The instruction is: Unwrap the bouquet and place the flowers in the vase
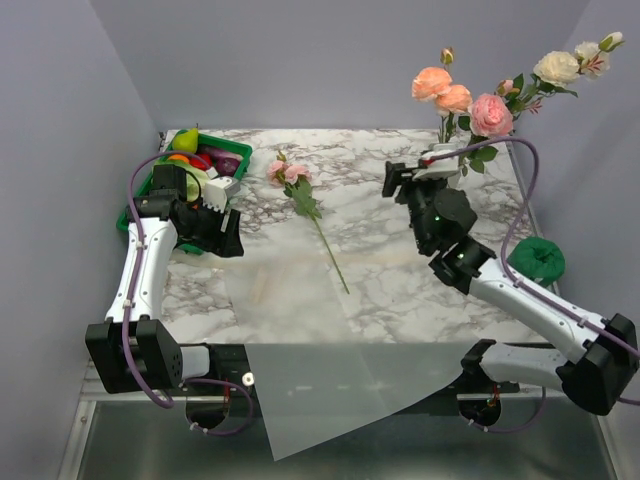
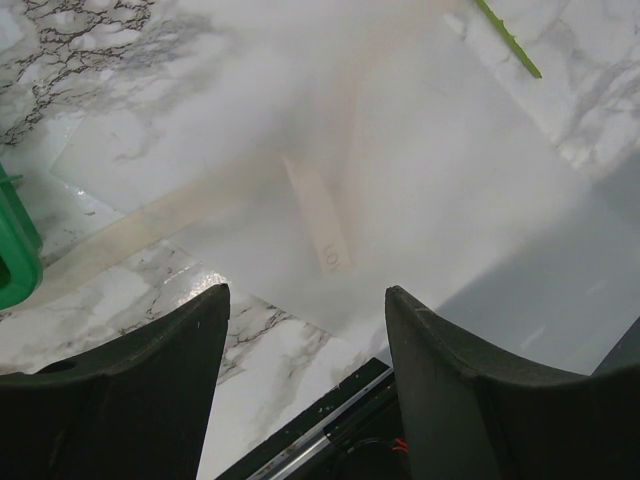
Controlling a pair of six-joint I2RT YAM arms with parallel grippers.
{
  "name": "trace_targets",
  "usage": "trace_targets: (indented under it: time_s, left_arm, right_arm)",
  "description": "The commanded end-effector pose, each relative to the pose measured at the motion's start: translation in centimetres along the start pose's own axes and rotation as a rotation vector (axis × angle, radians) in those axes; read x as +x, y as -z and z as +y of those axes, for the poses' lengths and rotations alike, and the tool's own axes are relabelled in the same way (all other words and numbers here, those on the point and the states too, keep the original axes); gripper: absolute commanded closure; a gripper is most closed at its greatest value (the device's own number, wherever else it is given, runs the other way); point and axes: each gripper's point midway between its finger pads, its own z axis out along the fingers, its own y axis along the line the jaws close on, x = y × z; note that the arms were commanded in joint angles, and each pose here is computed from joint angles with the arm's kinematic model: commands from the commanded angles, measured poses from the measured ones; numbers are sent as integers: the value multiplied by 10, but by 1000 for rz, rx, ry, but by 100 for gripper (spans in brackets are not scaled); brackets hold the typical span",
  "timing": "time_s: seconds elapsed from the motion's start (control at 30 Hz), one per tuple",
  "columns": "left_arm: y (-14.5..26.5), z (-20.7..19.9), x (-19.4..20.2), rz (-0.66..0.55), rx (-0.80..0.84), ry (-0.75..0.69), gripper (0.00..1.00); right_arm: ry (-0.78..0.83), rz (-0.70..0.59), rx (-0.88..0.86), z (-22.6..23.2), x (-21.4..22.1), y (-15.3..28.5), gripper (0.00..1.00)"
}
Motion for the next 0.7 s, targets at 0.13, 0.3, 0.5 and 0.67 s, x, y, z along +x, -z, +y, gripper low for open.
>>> trace_targets:
  time_s: [0.13,0.3,0.5,0.67]
  left_arm:
    - [14,-11,-9,-52,5,-17,27]
    - [14,-13,-5,-54,6,-19,27]
    - [15,-12,-5,-52,-2,-22,27]
    - [17,-12,-8,-60,-9,-32,27]
  right_arm:
    - [103,438,-319,111,103,9,27]
    - [225,639,-439,152,132,-7,27]
    - [268,860,-539,182,206,-7,28]
    - [267,1003,-574,197,254,-6,32]
